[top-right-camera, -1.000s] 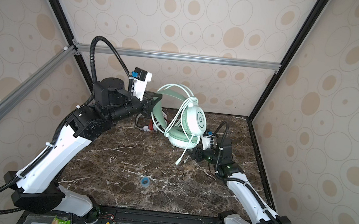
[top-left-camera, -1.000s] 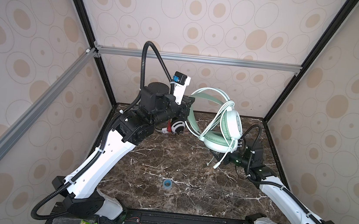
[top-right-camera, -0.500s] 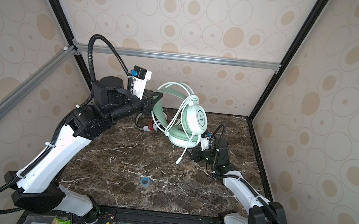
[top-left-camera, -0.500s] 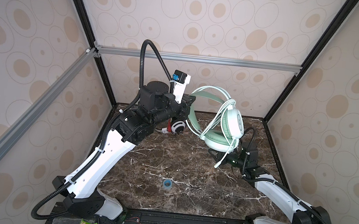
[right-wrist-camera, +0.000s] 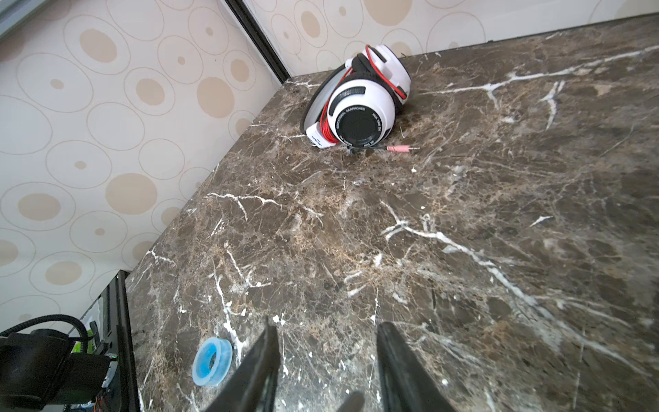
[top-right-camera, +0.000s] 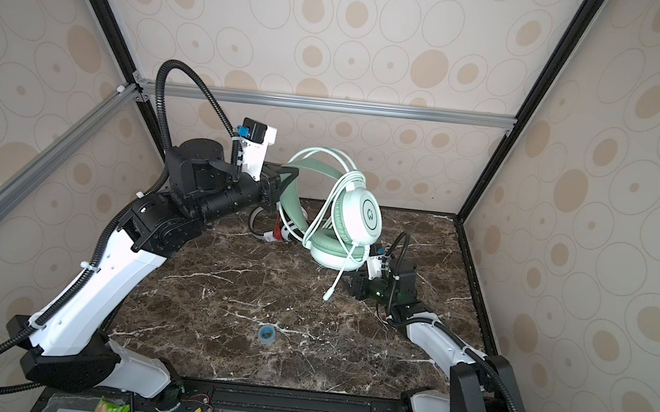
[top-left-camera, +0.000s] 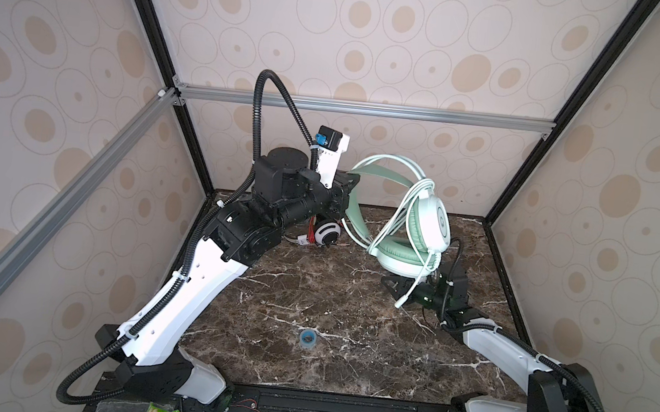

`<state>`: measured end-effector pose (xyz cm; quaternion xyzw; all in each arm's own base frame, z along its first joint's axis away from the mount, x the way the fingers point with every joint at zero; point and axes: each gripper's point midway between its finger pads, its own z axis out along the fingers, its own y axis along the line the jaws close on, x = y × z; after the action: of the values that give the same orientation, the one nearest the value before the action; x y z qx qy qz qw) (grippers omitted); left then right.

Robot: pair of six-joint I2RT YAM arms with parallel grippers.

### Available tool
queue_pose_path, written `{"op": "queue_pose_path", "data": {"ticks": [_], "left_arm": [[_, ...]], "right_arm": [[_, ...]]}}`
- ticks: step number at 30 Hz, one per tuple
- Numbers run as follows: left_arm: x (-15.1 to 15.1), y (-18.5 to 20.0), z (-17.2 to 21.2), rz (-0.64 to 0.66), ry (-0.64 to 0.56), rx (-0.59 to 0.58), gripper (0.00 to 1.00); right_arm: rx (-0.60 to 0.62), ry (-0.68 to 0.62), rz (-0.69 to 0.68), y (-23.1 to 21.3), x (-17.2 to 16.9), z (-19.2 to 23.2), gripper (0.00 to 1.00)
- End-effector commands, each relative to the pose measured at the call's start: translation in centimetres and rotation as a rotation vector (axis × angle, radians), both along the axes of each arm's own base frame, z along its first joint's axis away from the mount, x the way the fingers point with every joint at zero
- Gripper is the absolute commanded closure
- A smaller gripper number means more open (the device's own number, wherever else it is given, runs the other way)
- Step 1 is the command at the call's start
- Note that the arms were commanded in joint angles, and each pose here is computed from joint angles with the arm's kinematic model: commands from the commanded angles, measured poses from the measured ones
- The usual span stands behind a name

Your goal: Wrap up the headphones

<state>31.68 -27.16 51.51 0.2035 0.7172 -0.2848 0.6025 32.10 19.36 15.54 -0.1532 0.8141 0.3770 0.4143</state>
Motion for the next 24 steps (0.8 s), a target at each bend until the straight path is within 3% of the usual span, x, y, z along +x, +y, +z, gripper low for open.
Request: {"op": "queue_pose_path", "data": {"ticks": [1,4,8,15,24], "left_arm": [[-1.4,1.0,5.6,-0.012,-0.091,-0.156,1.00],[-1.5,1.0,5.7,-0.010,-0.092,-0.161,1.00],[-1.4,0.9,5.7,-0.010,-0.092,-0.164,1.00],[-0.7,1.6,5.7,0.046,-0.070,-0.189,1.00],[2.1,3.4,6.6,0.216,0.068,-0.389,1.00]], "right_arm": [[0.003,0.001,-0.009,-0.1,0.1,-0.5,0.54],[0.001,0.002,-0.013,-0.2,0.0,-0.7,0.59],[-0.010,-0.001,-0.016,-0.3,0.0,-0.7,0.76],[-0.030,0.011,-0.027,-0.6,-0.2,-0.9,0.95],[-0.133,0.008,-0.019,0.9,-1.2,-1.1,1.00]]}}
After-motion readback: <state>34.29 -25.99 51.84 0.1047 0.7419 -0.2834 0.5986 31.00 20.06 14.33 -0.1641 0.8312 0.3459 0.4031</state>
